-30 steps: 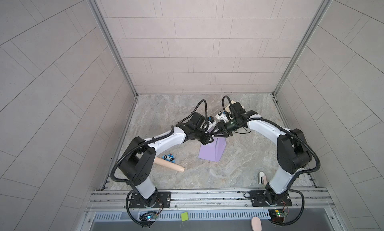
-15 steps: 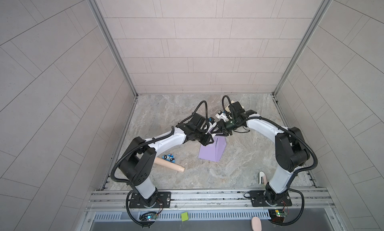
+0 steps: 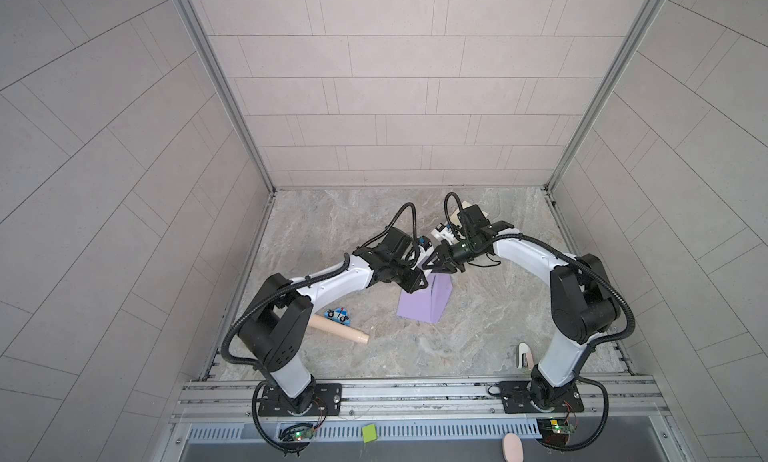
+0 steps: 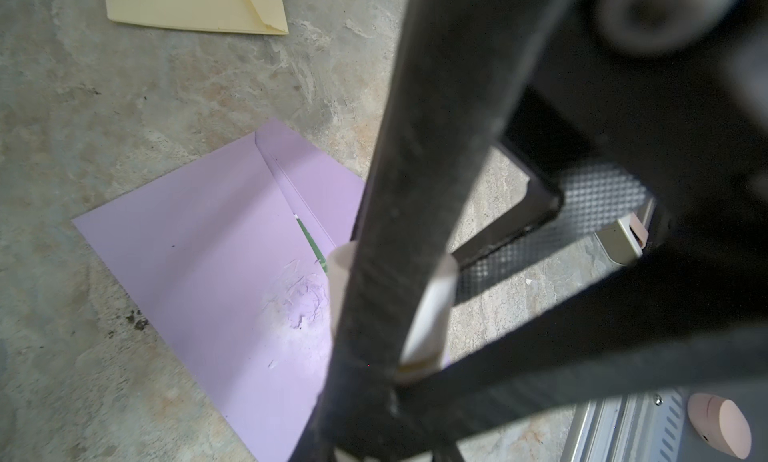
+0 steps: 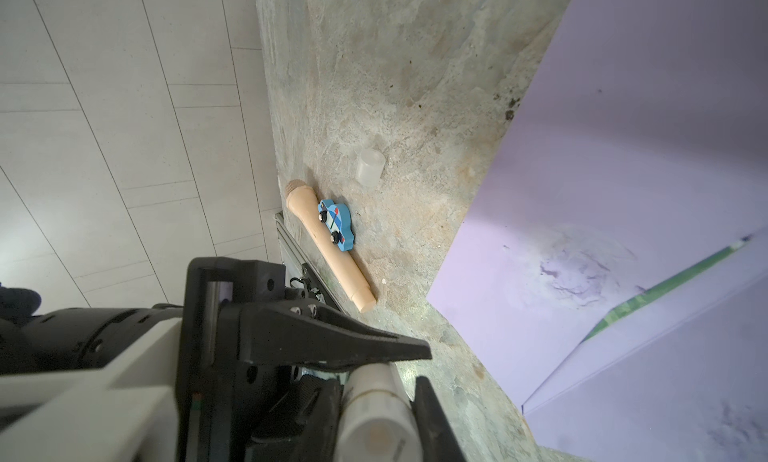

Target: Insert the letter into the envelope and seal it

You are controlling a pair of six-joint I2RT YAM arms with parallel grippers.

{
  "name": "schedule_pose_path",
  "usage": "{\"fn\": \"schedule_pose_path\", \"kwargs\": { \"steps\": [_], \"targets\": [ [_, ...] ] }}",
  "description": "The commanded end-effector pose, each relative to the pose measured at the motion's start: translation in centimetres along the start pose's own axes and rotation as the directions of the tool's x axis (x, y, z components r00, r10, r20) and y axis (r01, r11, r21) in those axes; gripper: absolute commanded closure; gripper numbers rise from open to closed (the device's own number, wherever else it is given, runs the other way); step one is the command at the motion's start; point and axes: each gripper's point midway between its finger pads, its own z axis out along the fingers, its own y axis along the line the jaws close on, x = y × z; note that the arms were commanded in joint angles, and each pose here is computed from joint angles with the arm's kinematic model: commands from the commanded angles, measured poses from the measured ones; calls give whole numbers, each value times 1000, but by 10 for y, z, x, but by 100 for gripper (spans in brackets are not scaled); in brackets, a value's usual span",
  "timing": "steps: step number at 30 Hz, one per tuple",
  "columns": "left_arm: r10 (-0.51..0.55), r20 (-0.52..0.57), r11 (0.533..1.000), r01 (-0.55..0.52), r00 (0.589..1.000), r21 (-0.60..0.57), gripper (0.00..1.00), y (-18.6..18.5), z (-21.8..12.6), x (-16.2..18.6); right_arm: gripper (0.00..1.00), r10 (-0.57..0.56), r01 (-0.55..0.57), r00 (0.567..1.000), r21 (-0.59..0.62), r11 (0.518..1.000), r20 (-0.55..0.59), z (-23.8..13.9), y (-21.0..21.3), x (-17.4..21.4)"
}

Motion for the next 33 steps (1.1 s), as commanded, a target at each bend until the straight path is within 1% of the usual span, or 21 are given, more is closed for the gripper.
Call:
{"fn": "schedule_pose_path", "kwargs": {
  "steps": [1,2,4,5,7,9,11,12,14,15,18,19,21,23,25,26,30,33],
  "targets": [
    [18,24,1000,-18,1000,0,97,-4,-4,-7,95,-38,38,999,10,999,13,-4,5,4],
    [5,33,1000,-5,999,-1,89,-3,-5,-9,97,-45,44,999,20,999,24,-6,5,2],
    [-50,60,999,51,997,-12,64,5,-7,-11,98,-56,52,997,57,997,59,-11,5,-3],
    [-93,88,996,93,992,-1,55,10,-10,-15,99,-57,50,995,85,995,86,-15,3,-7],
    [-198,150,980,194,969,38,43,24,-18,-22,100,-69,42,986,172,984,153,-25,-4,-16],
    [-307,218,951,292,926,98,34,37,-29,-31,100,-92,25,968,275,961,234,-37,-10,-26],
    [-444,257,895,415,858,161,31,54,-38,-37,100,-142,14,941,386,922,306,-46,-17,-34],
    [-493,261,870,462,830,174,31,63,-39,-38,100,-167,6,930,441,897,327,-47,-21,-36],
    [-591,228,806,574,773,145,31,85,-35,-28,100,-245,23,909,547,837,337,-44,-23,-37],
    [-617,201,787,606,761,117,31,91,-32,-23,100,-279,27,898,591,807,340,-42,-22,-38],
    [-642,94,765,645,761,3,31,100,-21,-7,100,-383,40,858,699,714,342,-33,-15,-41],
    [-657,62,752,659,752,-27,31,103,-19,-1,100,-426,49,839,732,680,339,-31,-11,-42],
    [-680,20,729,679,733,-86,31,109,-16,8,100,-493,58,804,780,623,334,-26,-4,-44],
    [-692,-7,716,686,722,-126,31,113,-13,15,100,-539,61,777,814,578,324,-22,1,-45],
    [-694,-24,715,686,719,-139,32,114,-11,18,100,-559,63,768,831,552,313,-16,0,-46],
    [-695,-30,714,686,718,-143,32,114,-10,20,100,-557,56,769,834,548,315,-13,-3,-46],
    [-699,-53,711,686,713,-155,33,115,-5,26,100,-548,53,775,831,553,315,-1,-15,-48],
    [-686,-77,725,669,724,-167,34,112,-1,30,100,-534,50,782,822,568,321,8,-23,-47]
  ]
}}
